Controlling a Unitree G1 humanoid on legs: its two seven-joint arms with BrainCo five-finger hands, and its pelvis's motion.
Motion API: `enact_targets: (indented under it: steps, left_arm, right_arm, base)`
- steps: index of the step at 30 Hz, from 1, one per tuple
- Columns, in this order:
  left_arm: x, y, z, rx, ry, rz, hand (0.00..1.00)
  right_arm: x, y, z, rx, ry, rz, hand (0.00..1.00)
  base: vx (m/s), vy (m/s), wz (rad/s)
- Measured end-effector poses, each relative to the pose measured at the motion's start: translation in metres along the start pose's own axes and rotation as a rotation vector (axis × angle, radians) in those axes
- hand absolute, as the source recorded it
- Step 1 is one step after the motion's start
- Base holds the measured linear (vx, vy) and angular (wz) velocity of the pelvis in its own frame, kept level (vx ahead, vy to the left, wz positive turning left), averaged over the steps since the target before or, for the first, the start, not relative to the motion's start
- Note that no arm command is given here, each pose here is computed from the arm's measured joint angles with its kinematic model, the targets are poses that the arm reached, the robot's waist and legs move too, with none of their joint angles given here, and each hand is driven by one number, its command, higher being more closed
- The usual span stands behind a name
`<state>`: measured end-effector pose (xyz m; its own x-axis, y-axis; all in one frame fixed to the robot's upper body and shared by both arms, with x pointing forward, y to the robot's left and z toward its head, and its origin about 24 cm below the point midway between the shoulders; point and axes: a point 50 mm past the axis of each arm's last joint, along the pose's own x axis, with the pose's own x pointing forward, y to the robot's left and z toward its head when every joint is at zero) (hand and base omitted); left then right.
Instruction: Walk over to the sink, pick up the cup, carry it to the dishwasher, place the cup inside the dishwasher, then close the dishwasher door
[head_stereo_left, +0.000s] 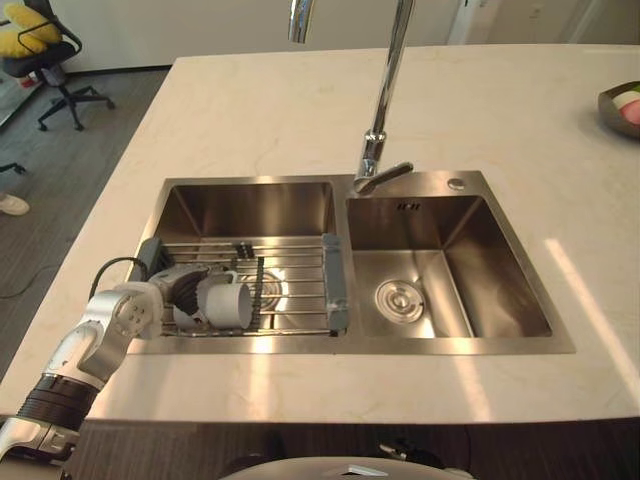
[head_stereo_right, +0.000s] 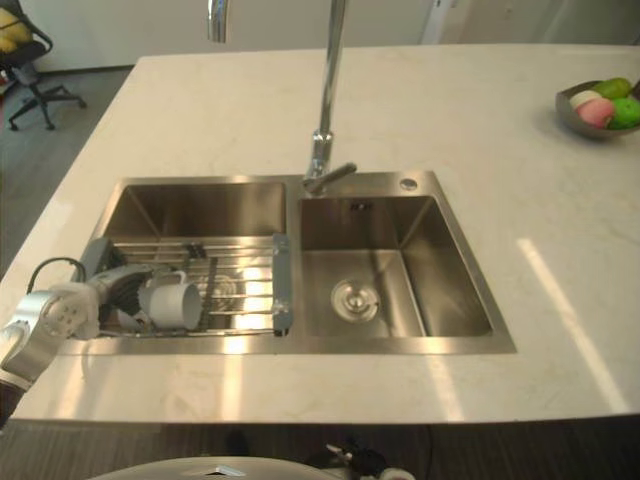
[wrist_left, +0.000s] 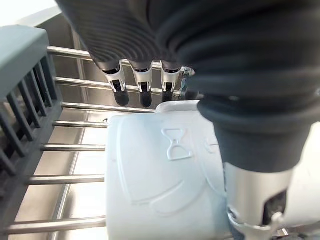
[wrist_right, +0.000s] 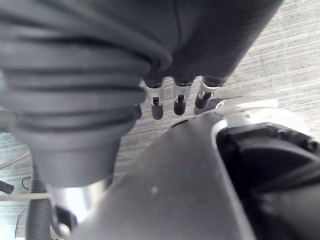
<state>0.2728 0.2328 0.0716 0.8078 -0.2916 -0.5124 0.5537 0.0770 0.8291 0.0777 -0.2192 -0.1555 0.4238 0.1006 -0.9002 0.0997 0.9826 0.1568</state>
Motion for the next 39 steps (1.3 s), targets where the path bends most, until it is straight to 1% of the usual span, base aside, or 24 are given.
enact_targets:
  steps: [6,11,17,21,25,31,39]
  left_arm:
    - [0.000,0.001,-0.001,-0.005,0.007,0.008,0.00]
    - [0.000,0.005,0.000,-0.001,0.001,0.055,0.00]
    - [-0.004,0.029,-0.002,0.007,0.003,0.155,0.00]
    - [-0.008,0.035,-0.003,0.021,0.008,0.175,0.00]
    - [-0.010,0.040,0.006,0.046,-0.026,0.199,0.00]
    - [-0.011,0.041,0.009,0.056,-0.038,0.196,0.00]
    - [-0.013,0.032,0.010,0.046,-0.026,0.096,0.00]
  right_arm:
    - [0.000,0.000,0.000,0.000,0.002,0.001,0.00]
    - [0.000,0.000,-0.001,0.005,0.014,0.001,0.00]
    - [0.000,0.001,-0.002,0.007,0.017,0.003,0.00]
    - [0.000,0.001,-0.002,0.008,0.018,0.002,0.00]
    - [0.000,0.001,-0.003,0.009,0.020,0.003,0.00]
    - [0.000,0.001,-0.003,0.010,0.020,0.003,0.00]
    - [0.000,0.002,-0.003,0.010,0.019,0.004,0.00]
  base:
    - [0.00,0.000,0.00]
    - [0.00,0.000,0.00]
    - [0.00,0.000,0.01]
    - [0.00,0.000,0.00]
    - [0.00,0.000,0.00]
    - [0.00,0.000,0.00]
    - [0.00,0.000,0.00]
